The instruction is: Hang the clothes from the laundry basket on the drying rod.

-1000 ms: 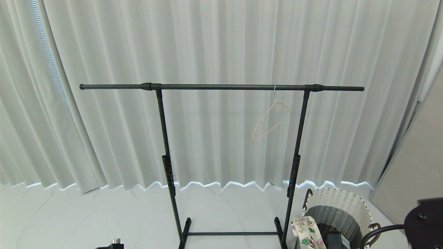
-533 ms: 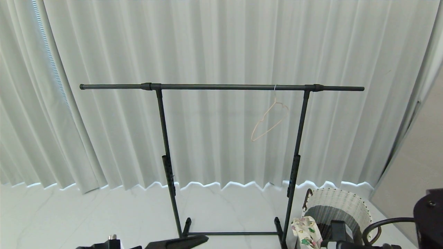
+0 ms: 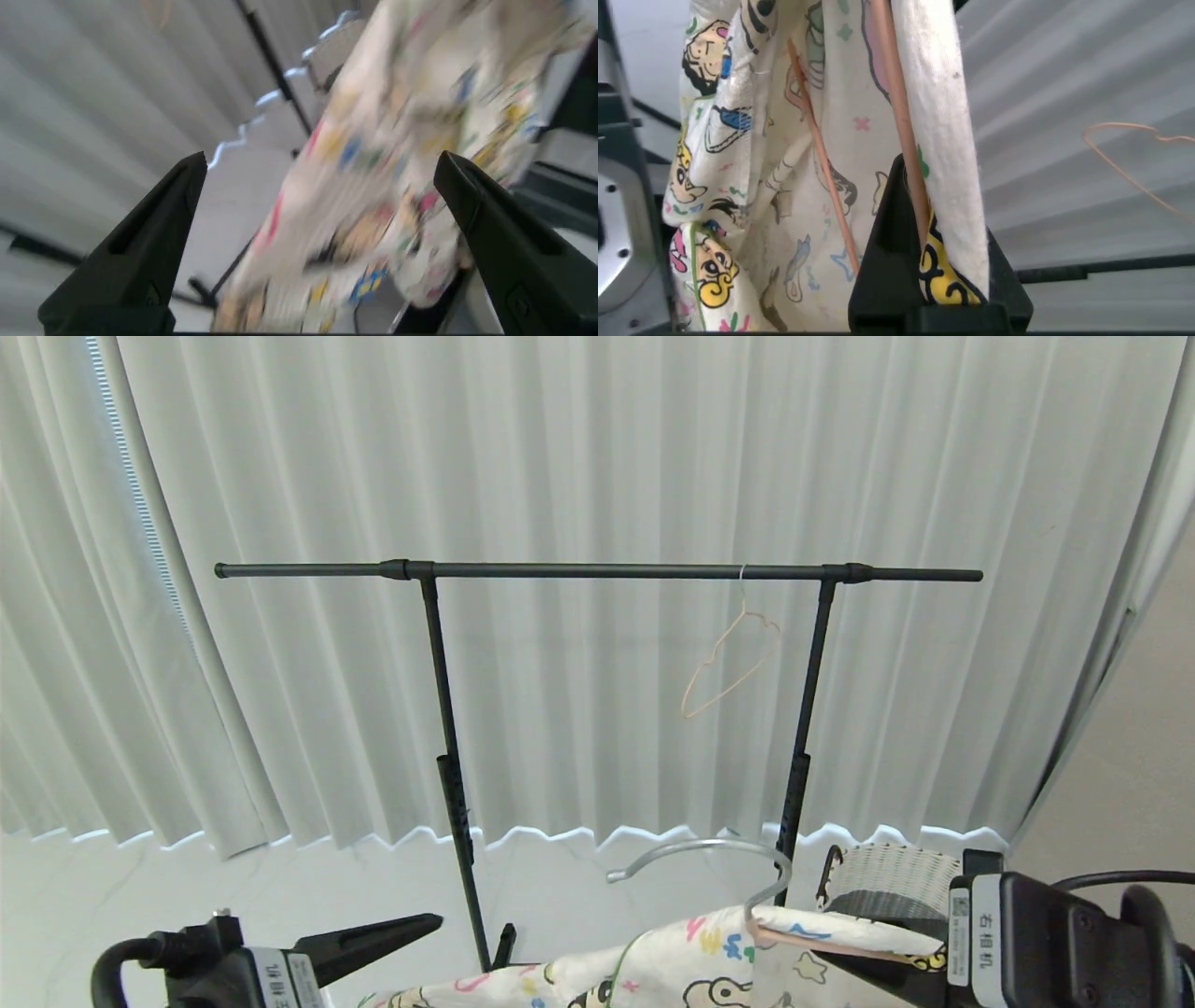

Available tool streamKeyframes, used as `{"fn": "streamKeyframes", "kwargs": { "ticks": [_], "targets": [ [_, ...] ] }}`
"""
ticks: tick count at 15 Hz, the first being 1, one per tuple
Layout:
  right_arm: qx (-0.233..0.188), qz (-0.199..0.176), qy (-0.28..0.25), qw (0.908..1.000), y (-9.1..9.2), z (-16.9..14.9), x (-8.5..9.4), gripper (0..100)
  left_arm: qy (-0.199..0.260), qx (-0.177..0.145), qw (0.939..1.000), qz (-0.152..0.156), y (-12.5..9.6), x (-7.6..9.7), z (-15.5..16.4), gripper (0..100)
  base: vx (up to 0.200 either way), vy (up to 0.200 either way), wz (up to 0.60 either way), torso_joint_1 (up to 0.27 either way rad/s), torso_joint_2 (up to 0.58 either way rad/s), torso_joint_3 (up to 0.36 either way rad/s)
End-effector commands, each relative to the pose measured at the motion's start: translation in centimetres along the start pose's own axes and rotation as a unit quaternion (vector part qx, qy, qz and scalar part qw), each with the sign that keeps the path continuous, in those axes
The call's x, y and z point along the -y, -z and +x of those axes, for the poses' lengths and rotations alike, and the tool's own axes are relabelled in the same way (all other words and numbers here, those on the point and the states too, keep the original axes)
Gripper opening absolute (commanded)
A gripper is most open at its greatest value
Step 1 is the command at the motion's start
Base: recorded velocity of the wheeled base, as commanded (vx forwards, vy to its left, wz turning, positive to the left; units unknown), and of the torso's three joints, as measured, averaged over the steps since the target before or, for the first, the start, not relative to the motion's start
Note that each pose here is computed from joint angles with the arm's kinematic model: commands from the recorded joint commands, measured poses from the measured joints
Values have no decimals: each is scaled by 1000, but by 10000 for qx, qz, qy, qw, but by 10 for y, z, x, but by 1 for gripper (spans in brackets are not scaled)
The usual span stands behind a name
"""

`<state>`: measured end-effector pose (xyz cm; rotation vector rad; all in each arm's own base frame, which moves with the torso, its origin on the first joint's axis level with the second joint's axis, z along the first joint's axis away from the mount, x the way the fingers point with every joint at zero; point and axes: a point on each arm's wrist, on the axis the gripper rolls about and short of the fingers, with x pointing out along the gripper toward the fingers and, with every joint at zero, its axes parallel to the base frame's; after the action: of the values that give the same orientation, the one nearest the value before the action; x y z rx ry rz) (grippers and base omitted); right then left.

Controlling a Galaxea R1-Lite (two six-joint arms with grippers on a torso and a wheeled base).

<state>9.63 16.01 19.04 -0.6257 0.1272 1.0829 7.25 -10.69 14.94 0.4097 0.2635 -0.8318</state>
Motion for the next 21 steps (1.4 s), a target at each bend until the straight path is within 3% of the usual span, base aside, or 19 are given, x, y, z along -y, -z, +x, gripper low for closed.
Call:
{"fn": "streamKeyframes", "kwargs": {
  "ticks": [1, 3, 5, 7, 10, 11, 18, 21],
  "targets": [
    [89, -9, 81, 9999, -1, -6, 2, 0, -667, -235, 9972, -253, 38, -12, -22, 100, 0, 0, 0, 0, 0, 0],
    [134, -148, 11, 9998, -2, -6, 2, 0, -1039, -478, 9929, -339, 61, -14, -31, 100, 0, 0, 0, 0, 0, 0],
    [266, -389, -115, 9988, -4, -7, 2, 0, -1230, -541, 9899, -444, 61, -18, -30, 100, 0, 0, 0, 0, 0, 0],
    [314, -490, -103, 9983, -5, -7, 3, 0, -1162, -532, 9909, -431, 61, -18, -30, 100, 0, 0, 0, 0, 0, 0],
    [411, -579, -35, 9975, -9, -11, 4, 0, -655, -360, 9962, -441, 60, -16, -30, 100, 0, 0, 0, 0, 0, 0],
    [420, -579, -21, 9974, -9, -12, 5, 0, -630, -362, 9964, -434, 60, -15, -30, 0, 0, 0, 0, 0, 0, 0],
    [524, -641, 78, 9965, -13, -17, 7, 0, -643, -362, 9965, -382, 59, -16, -29, 0, 0, 0, 0, 0, 0, 0],
    [457, -554, 268, 9971, -11, -20, 10, 0, -1178, -506, 9898, -616, 61, -25, -31, 0, 0, 0, 0, 0, 0, 0]
  ]
}}
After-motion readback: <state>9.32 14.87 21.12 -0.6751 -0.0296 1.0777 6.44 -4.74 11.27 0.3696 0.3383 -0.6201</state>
